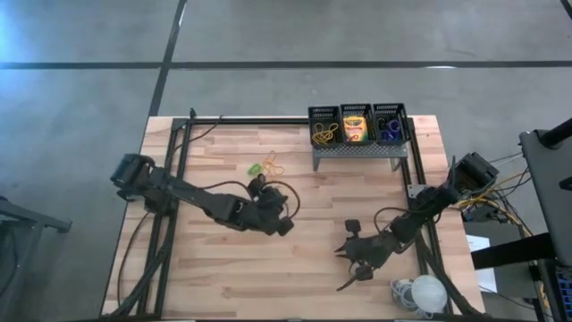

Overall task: Pick & Place Office Desk Supplies
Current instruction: Put the yellow rubber band into the left black basket on the shelf

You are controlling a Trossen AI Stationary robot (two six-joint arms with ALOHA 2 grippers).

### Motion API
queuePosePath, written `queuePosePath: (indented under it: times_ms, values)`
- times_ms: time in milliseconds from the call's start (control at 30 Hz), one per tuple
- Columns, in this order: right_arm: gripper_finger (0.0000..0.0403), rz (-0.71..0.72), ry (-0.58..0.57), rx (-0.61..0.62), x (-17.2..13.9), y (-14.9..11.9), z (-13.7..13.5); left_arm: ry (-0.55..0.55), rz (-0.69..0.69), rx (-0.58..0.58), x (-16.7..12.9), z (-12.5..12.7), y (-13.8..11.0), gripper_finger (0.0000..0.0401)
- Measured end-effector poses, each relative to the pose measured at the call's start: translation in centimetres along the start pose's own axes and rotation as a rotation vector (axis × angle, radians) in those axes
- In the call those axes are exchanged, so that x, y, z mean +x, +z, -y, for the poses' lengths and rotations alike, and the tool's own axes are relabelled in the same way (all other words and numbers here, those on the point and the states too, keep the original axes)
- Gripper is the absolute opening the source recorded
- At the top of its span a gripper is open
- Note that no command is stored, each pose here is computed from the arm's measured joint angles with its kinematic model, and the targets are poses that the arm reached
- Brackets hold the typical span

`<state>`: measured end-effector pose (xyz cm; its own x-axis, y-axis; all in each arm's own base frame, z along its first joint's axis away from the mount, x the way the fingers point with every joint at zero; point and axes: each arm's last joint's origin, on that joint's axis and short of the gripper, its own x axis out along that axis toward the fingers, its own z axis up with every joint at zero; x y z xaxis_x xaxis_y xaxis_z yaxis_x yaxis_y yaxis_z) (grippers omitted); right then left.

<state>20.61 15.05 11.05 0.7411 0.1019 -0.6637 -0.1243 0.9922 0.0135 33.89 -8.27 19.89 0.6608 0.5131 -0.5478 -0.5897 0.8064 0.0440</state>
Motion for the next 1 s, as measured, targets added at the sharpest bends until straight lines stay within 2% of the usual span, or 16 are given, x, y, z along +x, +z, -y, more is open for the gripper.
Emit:
queuePosePath:
  times_ms: [100,233,433,533,633,767,867,1000]
  values:
    - [0.0047,-0.019,0.007,0.030,-0.4,-1.2,-0.4,-0.001,0.025,0.026,-0.7,0.5,3.1,0.0000]
    - [0.0048,0.005,-0.063,0.037,-1.0,-2.6,-0.8,-0.004,0.079,0.052,-1.3,0.7,7.4,0.0000]
    - [0.0048,0.042,-0.154,0.017,-1.3,-3.3,-0.5,-0.047,0.150,0.116,-0.3,-0.3,13.8,0.0000]
    - [0.0049,0.046,-0.156,0.018,-1.3,-3.3,-0.5,-0.011,0.196,0.130,0.2,-2.1,16.8,0.0000]
    - [0.0050,0.047,-0.155,0.018,-1.3,-3.3,-0.5,0.031,0.273,0.080,0.7,-4.3,19.5,0.0000]
    - [0.0050,0.047,-0.156,0.015,-1.3,-3.3,-0.5,-0.001,0.372,0.049,1.7,-7.3,22.3,0.0000]
    - [0.0050,0.047,-0.157,0.012,-1.3,-3.3,-0.5,-0.052,0.440,0.008,3.0,-9.7,23.5,0.0000]
    - [0.0050,0.047,-0.156,0.011,-1.3,-3.3,-0.5,-0.009,0.419,-0.008,5.8,-12.0,23.4,0.0000]
